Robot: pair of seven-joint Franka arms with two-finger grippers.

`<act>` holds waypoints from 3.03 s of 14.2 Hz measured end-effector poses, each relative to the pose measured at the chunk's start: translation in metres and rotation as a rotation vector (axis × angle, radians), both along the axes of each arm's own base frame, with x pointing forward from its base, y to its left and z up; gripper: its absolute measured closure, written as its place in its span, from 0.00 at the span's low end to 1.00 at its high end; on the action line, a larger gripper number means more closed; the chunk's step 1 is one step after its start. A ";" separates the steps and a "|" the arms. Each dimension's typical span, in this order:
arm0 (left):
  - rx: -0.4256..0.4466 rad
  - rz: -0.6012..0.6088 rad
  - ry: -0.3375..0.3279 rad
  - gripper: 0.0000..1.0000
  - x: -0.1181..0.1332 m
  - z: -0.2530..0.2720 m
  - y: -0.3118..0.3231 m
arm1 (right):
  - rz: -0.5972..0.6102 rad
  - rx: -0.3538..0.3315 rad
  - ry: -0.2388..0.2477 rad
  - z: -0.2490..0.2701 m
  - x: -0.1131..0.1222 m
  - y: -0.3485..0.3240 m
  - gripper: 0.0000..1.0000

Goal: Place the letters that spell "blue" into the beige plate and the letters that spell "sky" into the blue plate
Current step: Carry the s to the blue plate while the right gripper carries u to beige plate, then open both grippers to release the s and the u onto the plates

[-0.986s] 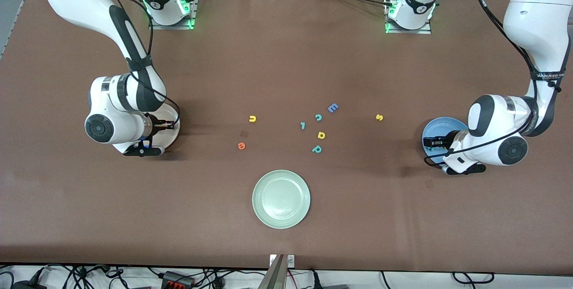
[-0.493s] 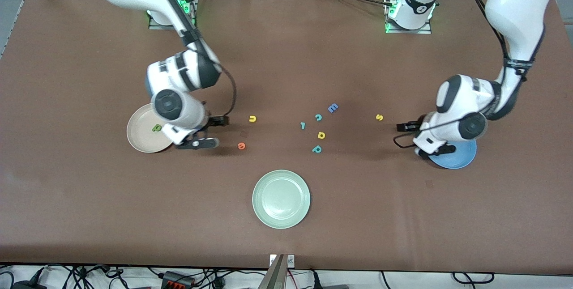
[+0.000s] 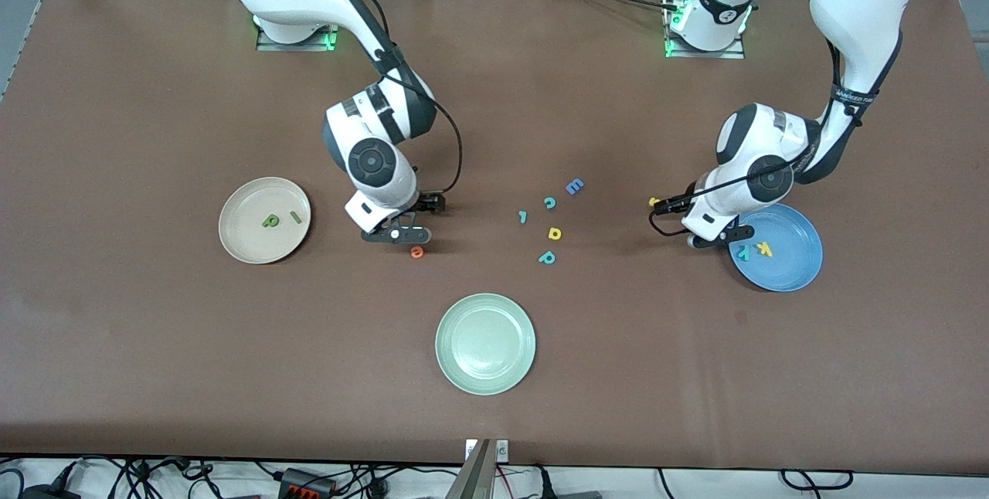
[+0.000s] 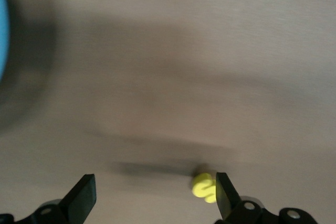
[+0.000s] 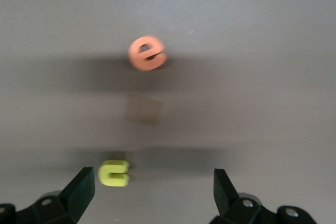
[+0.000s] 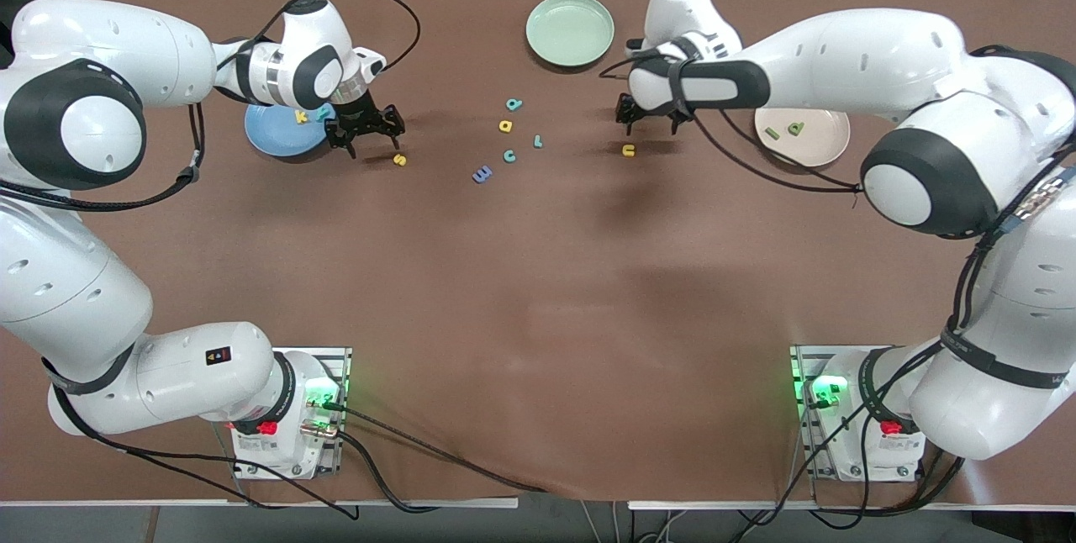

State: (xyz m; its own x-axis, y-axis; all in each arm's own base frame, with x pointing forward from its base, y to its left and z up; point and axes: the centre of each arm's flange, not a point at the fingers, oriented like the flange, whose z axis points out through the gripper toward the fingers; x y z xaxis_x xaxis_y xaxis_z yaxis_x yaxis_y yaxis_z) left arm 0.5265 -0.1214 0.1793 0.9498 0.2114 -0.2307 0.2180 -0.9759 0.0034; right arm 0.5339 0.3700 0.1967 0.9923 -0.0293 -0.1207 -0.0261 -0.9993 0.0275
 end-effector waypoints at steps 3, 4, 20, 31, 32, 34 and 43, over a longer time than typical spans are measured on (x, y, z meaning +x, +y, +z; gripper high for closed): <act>0.003 -0.044 -0.021 0.00 -0.005 0.002 -0.028 | -0.020 0.004 -0.024 -0.018 -0.022 0.033 0.01; 0.002 -0.051 -0.026 0.00 -0.006 0.002 -0.031 | -0.020 0.005 -0.026 -0.019 -0.024 0.036 0.05; 0.031 -0.324 -0.046 0.61 -0.023 -0.011 -0.057 | -0.063 0.006 -0.045 -0.012 0.000 0.016 0.74; 0.038 -0.315 -0.047 0.72 -0.018 -0.006 -0.051 | -0.089 -0.060 0.166 0.036 0.065 -0.289 0.74; 0.054 -0.311 -0.030 0.72 -0.013 0.001 -0.045 | -0.087 -0.053 0.186 0.031 0.059 -0.308 0.74; 0.102 -0.299 0.022 0.72 0.006 0.028 -0.027 | -0.085 -0.044 0.212 0.019 0.048 -0.330 0.74; 0.010 -0.382 0.073 0.72 0.062 0.071 0.181 | -0.078 -0.033 0.194 0.023 0.045 -0.326 0.18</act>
